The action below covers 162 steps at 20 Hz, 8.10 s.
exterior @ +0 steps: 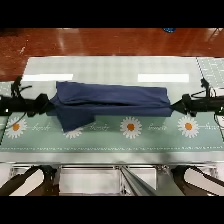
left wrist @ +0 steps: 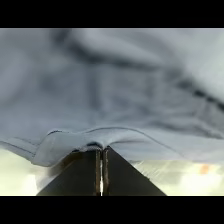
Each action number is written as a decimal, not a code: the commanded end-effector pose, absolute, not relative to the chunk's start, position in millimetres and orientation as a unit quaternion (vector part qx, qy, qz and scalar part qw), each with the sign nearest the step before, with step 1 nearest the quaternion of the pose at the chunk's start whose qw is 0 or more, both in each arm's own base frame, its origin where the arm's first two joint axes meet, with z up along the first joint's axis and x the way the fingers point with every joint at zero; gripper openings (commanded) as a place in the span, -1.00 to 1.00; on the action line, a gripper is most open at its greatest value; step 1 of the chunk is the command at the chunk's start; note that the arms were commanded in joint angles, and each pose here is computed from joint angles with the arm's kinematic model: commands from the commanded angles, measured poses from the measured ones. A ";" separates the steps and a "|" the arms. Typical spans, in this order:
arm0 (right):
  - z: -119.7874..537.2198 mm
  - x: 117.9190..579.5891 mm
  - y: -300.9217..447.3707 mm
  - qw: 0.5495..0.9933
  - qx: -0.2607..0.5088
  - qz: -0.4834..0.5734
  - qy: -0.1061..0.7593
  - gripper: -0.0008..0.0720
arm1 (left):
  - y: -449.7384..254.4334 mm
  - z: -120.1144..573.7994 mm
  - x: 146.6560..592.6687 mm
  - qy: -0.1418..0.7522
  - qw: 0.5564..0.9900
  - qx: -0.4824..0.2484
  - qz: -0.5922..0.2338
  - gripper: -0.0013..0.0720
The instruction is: Fold the shirts.
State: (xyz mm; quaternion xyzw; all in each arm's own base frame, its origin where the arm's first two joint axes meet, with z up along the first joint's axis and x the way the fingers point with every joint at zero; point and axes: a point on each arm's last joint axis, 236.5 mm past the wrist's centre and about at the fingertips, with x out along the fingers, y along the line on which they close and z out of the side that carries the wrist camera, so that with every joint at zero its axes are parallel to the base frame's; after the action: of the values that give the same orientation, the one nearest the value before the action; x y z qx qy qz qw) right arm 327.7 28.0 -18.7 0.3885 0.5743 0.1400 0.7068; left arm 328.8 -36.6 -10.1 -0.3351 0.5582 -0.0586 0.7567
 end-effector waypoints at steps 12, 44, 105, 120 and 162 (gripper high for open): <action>-52.8 437.7 24.2 0.723 0.422 0.139 0.530 -0.91 | -73.4 -49.9 497.5 0.616 0.706 -0.329 -0.122 -0.92; -68.4 438.8 65.3 0.705 0.396 0.170 0.563 -0.91 | -188.2 75.1 399.8 0.427 0.858 -0.212 -0.191 0.40; 71.2 401.4 270.2 0.693 0.201 0.362 0.590 0.15 | -116.0 92.6 305.6 0.426 0.885 -0.132 -0.131 -0.92; -68.8 321.5 126.0 0.732 0.403 0.085 0.542 0.15 | -132.0 62.7 317.5 0.466 0.859 -0.165 -0.134 -0.92; 193.2 263.4 -170.2 0.762 0.362 -0.195 0.501 -0.92 | -157.2 60.1 345.2 0.439 0.860 -0.212 -0.154 -0.92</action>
State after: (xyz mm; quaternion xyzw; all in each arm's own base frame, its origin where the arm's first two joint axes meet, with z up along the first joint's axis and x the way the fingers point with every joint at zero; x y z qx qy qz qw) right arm 321.4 -151.3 215.5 0.3447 0.4697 -0.1226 0.8034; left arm 338.6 -153.9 54.6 -0.2105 0.4565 -0.1512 0.8511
